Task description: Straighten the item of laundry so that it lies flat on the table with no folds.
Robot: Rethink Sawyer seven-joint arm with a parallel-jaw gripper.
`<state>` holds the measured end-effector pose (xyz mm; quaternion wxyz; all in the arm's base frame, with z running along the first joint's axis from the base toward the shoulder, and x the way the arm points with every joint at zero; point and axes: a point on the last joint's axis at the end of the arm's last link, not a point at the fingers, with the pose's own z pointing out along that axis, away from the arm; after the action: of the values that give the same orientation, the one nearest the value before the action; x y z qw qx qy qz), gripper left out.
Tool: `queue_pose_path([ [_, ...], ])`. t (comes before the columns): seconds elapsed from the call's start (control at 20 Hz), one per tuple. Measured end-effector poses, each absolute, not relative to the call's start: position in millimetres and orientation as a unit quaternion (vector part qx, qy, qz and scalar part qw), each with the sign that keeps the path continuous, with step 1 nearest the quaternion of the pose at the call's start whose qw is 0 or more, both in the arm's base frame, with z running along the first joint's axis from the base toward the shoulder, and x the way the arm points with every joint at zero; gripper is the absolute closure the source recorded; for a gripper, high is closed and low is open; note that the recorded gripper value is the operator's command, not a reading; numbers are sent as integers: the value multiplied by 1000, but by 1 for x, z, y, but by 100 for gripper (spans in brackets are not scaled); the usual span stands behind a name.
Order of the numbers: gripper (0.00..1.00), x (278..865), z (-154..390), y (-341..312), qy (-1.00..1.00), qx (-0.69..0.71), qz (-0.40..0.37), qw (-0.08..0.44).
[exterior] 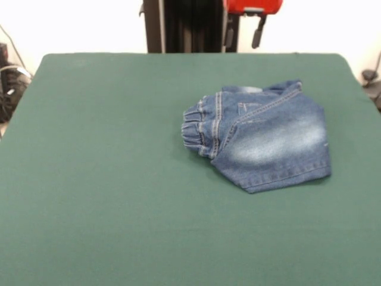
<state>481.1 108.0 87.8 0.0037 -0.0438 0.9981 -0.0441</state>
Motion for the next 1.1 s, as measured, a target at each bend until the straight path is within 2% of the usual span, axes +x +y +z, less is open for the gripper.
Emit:
queue_pose_path([
  [0.45, 0, 503, 76, 99, 998, -40, -47, 10],
  [1.1, 0, 523, 66, 46, 999, -20, -41, 2],
])
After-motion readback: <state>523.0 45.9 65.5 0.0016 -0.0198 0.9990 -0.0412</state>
